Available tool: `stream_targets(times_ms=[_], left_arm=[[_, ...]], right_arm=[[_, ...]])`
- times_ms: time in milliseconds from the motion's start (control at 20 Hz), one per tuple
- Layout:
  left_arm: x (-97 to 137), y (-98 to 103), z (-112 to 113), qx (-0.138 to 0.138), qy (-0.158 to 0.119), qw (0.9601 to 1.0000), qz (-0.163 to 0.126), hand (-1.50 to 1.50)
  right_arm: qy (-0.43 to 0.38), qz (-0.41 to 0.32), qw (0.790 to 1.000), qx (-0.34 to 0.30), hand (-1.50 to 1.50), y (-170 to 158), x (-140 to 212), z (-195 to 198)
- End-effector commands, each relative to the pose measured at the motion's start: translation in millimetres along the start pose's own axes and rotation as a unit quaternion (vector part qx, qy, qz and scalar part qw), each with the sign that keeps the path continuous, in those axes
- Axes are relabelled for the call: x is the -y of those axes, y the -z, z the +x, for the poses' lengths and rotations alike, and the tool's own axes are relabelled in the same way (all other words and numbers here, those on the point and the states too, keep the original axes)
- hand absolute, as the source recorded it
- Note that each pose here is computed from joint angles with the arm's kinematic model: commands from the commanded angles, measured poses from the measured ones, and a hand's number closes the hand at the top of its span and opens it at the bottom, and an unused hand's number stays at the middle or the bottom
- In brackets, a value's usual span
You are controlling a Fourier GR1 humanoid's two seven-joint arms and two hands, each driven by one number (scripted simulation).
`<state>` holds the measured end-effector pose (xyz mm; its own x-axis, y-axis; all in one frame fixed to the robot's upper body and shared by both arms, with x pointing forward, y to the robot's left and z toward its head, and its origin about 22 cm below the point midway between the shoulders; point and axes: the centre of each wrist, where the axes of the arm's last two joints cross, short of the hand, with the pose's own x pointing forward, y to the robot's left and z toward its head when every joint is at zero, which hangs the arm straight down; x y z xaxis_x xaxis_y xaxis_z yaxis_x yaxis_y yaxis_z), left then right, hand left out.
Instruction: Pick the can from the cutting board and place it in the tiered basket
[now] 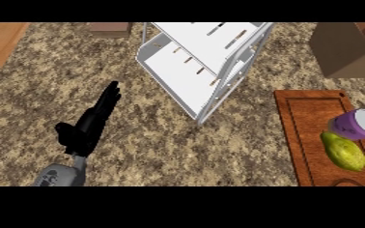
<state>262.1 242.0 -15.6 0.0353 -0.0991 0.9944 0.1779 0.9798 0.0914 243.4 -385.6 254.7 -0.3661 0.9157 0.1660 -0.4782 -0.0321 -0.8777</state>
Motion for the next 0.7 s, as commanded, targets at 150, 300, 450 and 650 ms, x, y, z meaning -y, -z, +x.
stream_targets(times_ms=[150, 300, 450, 650], left_arm=[[-9, -12, -1, 0.001, 0.0, 1.0, -0.008, 0.0], [-4, 8, -2, 0.005, 0.004, 1.0, 0.003, 0.0], [4, 10, -17, 0.014, 0.006, 0.9999, -0.004, 0.0], [17, 3, -19, 0.011, 0.007, 0.9998, -0.013, 0.0]], right_arm=[[-0.014, 0.002, 0.999, -0.038, -1.5, -9, -23, -8], [0.002, -0.06, 0.996, -0.06, -1.5, 6, -43, 3], [-0.046, -0.029, 0.993, -0.103, -1.5, 16, -65, 2], [-0.04, -0.006, 0.991, -0.13, -1.5, 29, -59, -5]])
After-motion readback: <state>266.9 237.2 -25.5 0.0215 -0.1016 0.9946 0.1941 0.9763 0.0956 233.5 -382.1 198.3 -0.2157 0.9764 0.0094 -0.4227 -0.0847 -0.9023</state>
